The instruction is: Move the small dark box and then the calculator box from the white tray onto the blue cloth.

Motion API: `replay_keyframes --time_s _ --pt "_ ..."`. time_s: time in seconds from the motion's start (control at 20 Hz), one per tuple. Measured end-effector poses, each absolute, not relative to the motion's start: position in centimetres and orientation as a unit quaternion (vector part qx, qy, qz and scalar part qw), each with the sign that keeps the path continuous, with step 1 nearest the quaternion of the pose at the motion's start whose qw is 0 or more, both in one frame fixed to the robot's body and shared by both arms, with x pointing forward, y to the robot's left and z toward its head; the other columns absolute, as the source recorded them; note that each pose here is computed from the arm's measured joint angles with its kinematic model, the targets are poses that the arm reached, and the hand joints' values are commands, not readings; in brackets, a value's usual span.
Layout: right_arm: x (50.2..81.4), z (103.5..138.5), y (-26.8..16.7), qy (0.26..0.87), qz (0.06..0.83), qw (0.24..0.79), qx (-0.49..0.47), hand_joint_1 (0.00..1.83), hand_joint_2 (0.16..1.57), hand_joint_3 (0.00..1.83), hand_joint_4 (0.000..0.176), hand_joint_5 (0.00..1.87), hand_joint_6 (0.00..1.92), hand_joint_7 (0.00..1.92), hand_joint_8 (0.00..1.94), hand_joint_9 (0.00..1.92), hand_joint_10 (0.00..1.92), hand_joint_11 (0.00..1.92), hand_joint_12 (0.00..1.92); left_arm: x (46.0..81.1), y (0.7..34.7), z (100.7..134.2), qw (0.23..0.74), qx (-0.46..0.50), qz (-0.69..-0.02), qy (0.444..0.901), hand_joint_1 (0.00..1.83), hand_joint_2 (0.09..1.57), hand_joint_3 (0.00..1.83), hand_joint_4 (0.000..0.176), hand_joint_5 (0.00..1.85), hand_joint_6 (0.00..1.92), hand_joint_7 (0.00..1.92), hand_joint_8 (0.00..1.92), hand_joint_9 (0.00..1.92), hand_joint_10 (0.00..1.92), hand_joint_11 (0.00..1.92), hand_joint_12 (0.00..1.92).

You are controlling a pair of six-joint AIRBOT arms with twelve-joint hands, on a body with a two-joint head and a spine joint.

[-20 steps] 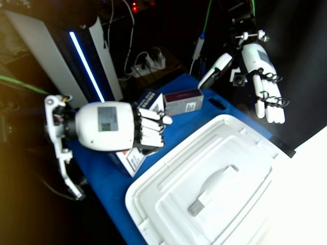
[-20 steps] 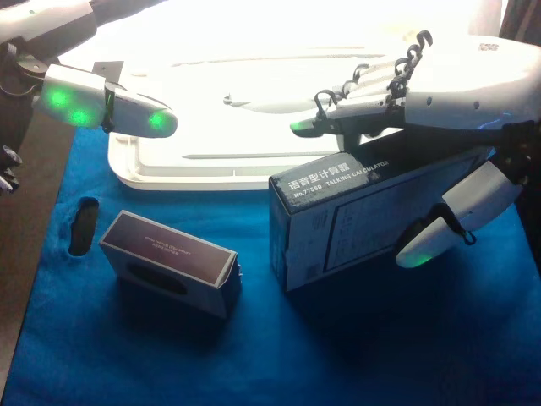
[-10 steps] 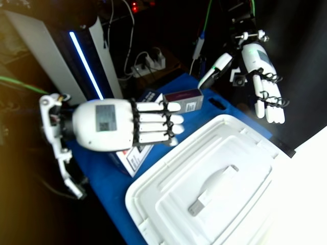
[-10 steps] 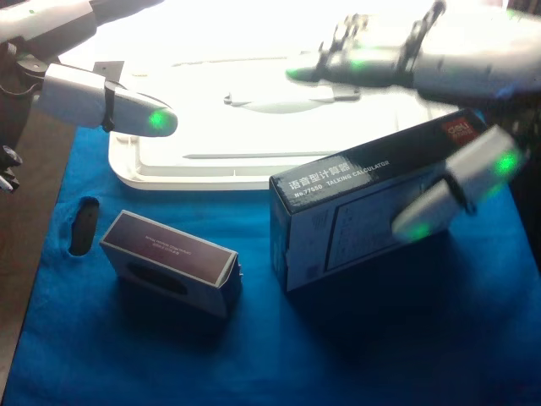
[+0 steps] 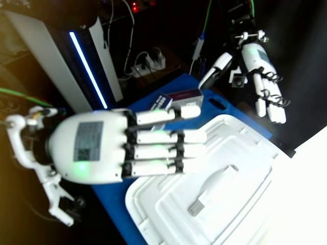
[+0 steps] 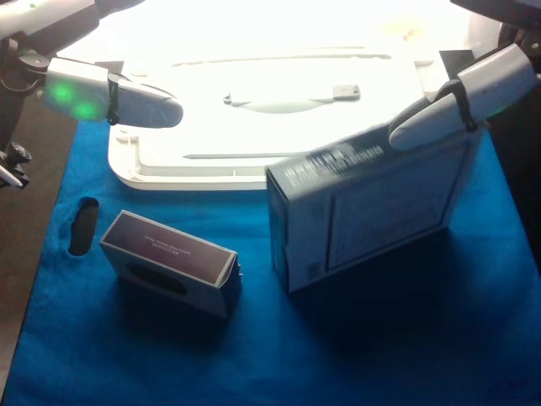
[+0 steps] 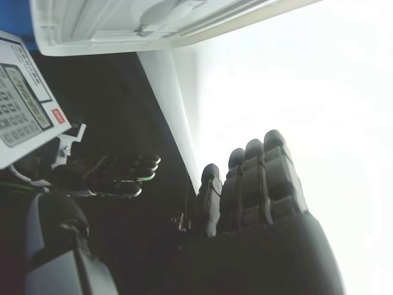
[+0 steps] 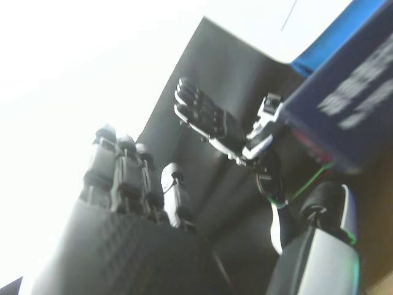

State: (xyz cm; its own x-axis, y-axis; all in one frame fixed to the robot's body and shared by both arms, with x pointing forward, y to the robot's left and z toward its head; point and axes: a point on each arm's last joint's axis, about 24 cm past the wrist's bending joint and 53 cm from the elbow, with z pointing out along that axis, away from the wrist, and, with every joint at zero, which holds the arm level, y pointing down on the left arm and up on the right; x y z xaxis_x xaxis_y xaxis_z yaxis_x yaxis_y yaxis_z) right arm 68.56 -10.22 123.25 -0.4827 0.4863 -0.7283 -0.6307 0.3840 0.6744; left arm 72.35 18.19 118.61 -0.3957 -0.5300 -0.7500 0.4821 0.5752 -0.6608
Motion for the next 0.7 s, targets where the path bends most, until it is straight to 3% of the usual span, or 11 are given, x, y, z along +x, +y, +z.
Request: replay_keyframes --time_s 0.15,0.25,0.3,0.35,0.4,0.45,0.5,0.55,0.6,0.7 --pt "68.4 123.5 -10.3 0.657 0.555 0.507 -0.056 0.69 0.61 0.0 0.176 0.0 0.0 0.0 0.0 0.0 0.0 0.0 0.0 72.4 18.2 118.5 0.549 -0.017 -0.46 0.698 0.53 0.78 0.0 0.097 0.0 0.0 0.0 0.0 0.0 0.0 0.0 0.0" --pt "68.4 123.5 -10.3 0.657 0.555 0.507 -0.057 0.63 0.64 0.01 0.172 0.0 0.0 0.0 0.0 0.0 0.0 0.02 0.01 72.4 18.2 118.5 0.549 -0.018 -0.46 0.698 0.53 0.79 0.01 0.088 0.0 0.0 0.0 0.0 0.0 0.0 0.0 0.0" --pt "68.4 123.6 -10.3 0.656 0.555 0.508 -0.057 0.61 0.66 0.01 0.161 0.0 0.0 0.0 0.0 0.0 0.0 0.04 0.02 72.4 18.2 118.5 0.549 -0.018 -0.46 0.698 0.52 0.79 0.01 0.086 0.0 0.0 0.0 0.0 0.0 0.0 0.0 0.0" --pt "68.4 123.9 -10.2 0.654 0.556 0.509 -0.058 0.61 0.68 0.02 0.144 0.0 0.0 0.0 0.0 0.0 0.0 0.08 0.04 72.4 18.2 118.5 0.549 -0.018 -0.46 0.698 0.52 0.78 0.0 0.1 0.0 0.0 0.0 0.0 0.0 0.0 0.01 0.0" --pt "68.4 124.0 -10.2 0.653 0.558 0.51 -0.058 0.61 0.69 0.02 0.149 0.0 0.0 0.0 0.0 0.0 0.0 0.08 0.04 72.4 18.2 118.6 0.549 -0.018 -0.46 0.697 0.51 0.78 0.0 0.104 0.0 0.0 0.0 0.0 0.0 0.0 0.0 0.0" --pt "68.5 124.5 -10.2 0.649 0.559 0.513 -0.059 0.59 0.67 0.0 0.109 0.0 0.0 0.0 0.0 0.0 0.0 0.11 0.06 72.4 18.2 118.6 0.549 -0.018 -0.461 0.697 0.5 0.78 0.0 0.097 0.0 0.0 0.0 0.0 0.0 0.0 0.0 0.0" --pt "68.5 124.8 -10.1 0.646 0.561 0.514 -0.058 0.52 0.65 0.0 0.063 0.0 0.0 0.0 0.0 0.0 0.0 0.15 0.08 72.4 18.2 118.6 0.549 -0.018 -0.461 0.697 0.49 0.79 0.01 0.079 0.0 0.0 0.0 0.0 0.0 0.0 0.01 0.0" --pt "68.6 125.2 -10.2 0.642 0.564 0.516 -0.056 0.55 0.61 0.04 0.107 0.0 0.0 0.0 0.0 0.0 0.0 0.04 0.31 72.4 18.2 118.6 0.55 -0.019 -0.461 0.696 0.48 0.79 0.01 0.08 0.0 0.0 0.0 0.0 0.0 0.0 0.01 0.0" --pt "68.6 125.4 -10.2 0.64 0.566 0.517 -0.055 0.57 0.62 0.01 0.135 0.0 0.0 0.0 0.0 0.0 0.0 0.01 0.49 72.4 18.2 118.7 0.55 -0.019 -0.462 0.696 0.48 0.78 0.0 0.09 0.0 0.0 0.0 0.0 0.0 0.0 0.01 0.0" --pt "68.6 125.5 -10.1 0.64 0.566 0.518 -0.056 0.61 0.69 0.0 0.143 0.0 0.0 0.0 0.0 0.0 0.0 0.0 0.63 72.4 18.3 118.7 0.55 -0.019 -0.462 0.696 0.51 0.8 0.01 0.093 0.0 0.0 0.0 0.0 0.0 0.0 0.0 0.0"
